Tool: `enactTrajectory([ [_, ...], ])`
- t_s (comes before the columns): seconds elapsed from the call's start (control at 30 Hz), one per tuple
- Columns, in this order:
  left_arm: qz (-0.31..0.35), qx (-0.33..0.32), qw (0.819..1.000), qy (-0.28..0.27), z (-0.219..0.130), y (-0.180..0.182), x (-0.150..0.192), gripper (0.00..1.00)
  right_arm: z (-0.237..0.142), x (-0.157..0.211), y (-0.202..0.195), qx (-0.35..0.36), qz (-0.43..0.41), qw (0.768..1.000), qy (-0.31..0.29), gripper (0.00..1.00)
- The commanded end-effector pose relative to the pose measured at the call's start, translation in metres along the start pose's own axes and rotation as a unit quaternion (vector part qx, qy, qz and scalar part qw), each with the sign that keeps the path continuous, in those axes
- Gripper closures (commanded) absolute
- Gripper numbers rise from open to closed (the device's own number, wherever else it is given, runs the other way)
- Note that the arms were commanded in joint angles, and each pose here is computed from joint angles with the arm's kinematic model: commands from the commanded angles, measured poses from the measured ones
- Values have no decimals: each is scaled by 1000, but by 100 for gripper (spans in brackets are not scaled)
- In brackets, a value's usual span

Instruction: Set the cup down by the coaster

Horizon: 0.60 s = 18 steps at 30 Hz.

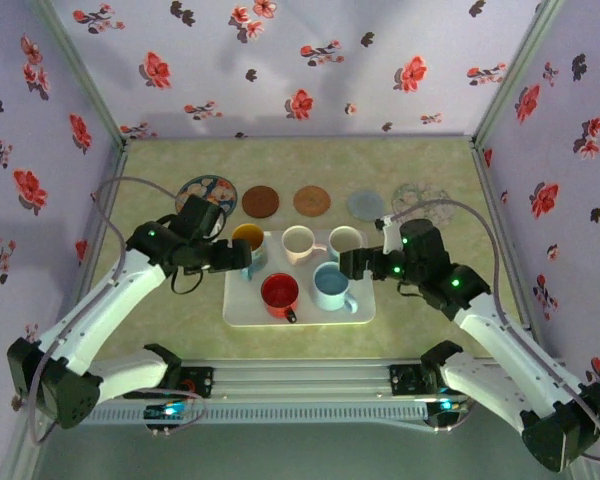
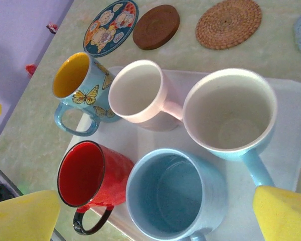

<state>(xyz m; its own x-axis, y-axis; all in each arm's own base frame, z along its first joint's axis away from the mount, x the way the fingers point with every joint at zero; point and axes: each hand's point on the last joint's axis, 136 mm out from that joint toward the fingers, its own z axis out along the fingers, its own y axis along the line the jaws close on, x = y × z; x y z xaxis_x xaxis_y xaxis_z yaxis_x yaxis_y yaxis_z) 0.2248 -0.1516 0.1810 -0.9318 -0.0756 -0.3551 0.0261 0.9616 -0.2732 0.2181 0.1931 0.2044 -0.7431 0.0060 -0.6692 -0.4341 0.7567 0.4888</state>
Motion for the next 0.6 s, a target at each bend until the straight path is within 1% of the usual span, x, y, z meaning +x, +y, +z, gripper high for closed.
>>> enactTrajectory([
  [0.0,-10,22,1000,6,12,-12,-1,9,0,-9,10,-17,2,1000,-26,0],
  [0.1,-4,21,1000,20,25,-14,0,10,1,-8,7,-11,3,1000,-28,0],
  [0.27,5,21,998,59,46,-19,6,17,4,-11,5,-9,19,999,-40,0],
  [0.4,17,2,996,82,59,-17,6,18,6,-11,4,-7,28,999,-45,0],
  [0.5,24,-19,995,97,68,-13,6,22,5,-10,0,1,29,998,-50,0],
  [0.57,29,-25,995,97,72,-12,5,24,5,-10,-1,4,29,998,-51,0],
])
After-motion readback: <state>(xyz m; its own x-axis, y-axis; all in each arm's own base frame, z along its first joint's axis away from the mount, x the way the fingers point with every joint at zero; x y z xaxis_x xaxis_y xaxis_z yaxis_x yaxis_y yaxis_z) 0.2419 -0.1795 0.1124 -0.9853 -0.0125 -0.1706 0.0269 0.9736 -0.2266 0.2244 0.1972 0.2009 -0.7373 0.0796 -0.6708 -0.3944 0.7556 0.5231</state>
